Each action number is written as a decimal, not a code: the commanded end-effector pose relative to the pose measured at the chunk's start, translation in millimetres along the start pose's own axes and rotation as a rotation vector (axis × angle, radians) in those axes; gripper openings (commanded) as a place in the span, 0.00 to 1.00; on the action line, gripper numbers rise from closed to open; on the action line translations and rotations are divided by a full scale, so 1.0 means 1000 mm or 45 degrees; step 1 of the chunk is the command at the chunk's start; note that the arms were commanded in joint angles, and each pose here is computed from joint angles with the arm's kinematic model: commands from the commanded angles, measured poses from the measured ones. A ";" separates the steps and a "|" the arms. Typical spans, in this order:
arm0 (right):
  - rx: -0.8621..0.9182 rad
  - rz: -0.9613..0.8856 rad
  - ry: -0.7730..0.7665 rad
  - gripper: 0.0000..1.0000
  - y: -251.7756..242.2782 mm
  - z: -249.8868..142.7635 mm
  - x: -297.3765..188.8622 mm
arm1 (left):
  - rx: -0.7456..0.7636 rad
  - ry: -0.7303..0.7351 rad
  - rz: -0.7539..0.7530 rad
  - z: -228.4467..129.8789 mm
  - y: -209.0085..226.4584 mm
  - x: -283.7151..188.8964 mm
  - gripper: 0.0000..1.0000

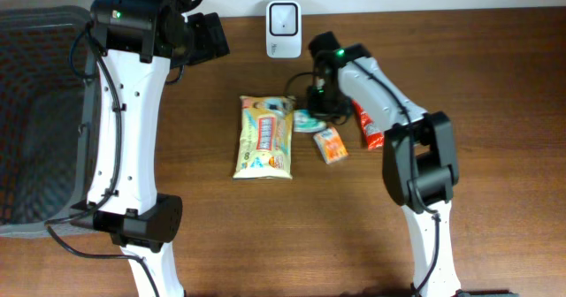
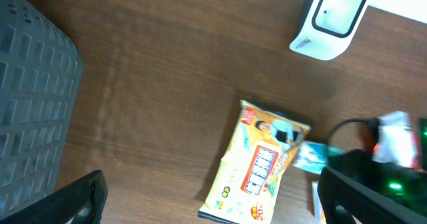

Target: Scan the item barcode

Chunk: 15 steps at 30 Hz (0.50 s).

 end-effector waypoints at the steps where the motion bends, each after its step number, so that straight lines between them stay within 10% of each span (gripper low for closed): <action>1: 0.129 -0.310 -0.148 0.11 -0.063 0.036 -0.028 | -0.006 0.005 -0.002 0.000 0.000 0.001 0.99; 3: 0.147 -0.315 -0.120 0.25 -0.077 0.039 -0.038 | -0.006 0.005 -0.002 0.000 0.000 0.001 0.99; 5: 0.120 -0.333 -0.087 0.60 -0.084 0.038 -0.045 | -0.006 0.005 -0.002 0.000 0.000 0.001 0.99; 15: -0.390 0.310 0.253 0.77 0.025 -0.028 -0.051 | -0.007 0.005 -0.002 0.000 0.000 0.001 0.99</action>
Point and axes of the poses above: each gripper's point midway between its finger pads, its own x axis out along the fingers, its own y axis along the line the jaws close on, z = x × y, the point moved 6 cm from there along -x, back along the fingers, and after that the axes turned 8 degrees about x, right-handed, at the moved point
